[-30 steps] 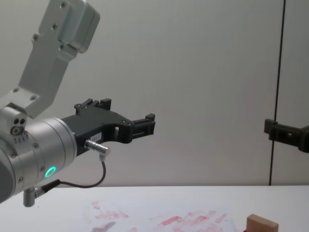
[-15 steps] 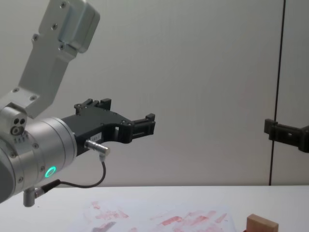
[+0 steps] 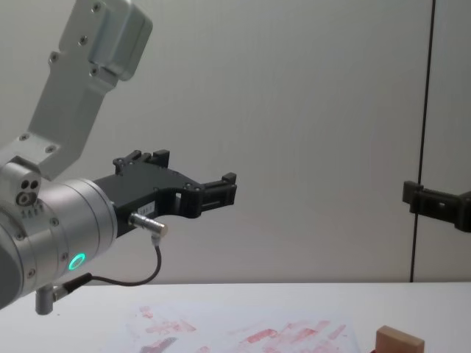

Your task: Use the one hand to pick up the stamp and affix it onto the A4 paper.

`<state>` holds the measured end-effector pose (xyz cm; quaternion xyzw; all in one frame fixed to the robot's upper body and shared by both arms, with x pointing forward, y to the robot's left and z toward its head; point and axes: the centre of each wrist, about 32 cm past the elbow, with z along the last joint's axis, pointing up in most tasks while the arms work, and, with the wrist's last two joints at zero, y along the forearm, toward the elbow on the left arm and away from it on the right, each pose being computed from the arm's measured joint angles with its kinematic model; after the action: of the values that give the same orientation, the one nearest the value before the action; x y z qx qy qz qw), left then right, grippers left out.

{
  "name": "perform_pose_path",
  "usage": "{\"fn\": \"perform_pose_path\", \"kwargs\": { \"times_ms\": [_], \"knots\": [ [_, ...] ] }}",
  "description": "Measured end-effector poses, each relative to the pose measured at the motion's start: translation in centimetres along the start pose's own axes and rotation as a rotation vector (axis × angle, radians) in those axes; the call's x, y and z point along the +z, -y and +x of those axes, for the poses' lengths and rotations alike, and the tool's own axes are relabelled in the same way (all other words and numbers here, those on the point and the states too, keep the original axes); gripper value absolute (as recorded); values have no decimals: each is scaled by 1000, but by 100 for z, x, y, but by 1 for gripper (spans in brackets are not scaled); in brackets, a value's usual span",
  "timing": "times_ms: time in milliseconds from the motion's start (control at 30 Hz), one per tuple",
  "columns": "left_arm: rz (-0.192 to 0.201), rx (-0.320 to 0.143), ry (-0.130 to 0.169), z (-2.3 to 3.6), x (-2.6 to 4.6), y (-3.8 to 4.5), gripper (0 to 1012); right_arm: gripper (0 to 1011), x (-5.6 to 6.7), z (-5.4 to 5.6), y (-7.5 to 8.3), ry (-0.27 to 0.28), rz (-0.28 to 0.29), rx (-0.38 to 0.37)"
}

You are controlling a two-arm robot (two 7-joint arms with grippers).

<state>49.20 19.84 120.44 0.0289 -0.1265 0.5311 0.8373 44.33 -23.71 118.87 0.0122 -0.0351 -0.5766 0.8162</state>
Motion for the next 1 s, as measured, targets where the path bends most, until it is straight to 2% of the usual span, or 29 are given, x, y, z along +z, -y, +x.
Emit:
{"fn": "perform_pose_path", "kwargs": {
  "times_ms": [1000],
  "knots": [
    [0, 0, 0, 0, 0, 0, 1002, 1001, 0, 0, 0, 0, 0, 0]
  ]
}}
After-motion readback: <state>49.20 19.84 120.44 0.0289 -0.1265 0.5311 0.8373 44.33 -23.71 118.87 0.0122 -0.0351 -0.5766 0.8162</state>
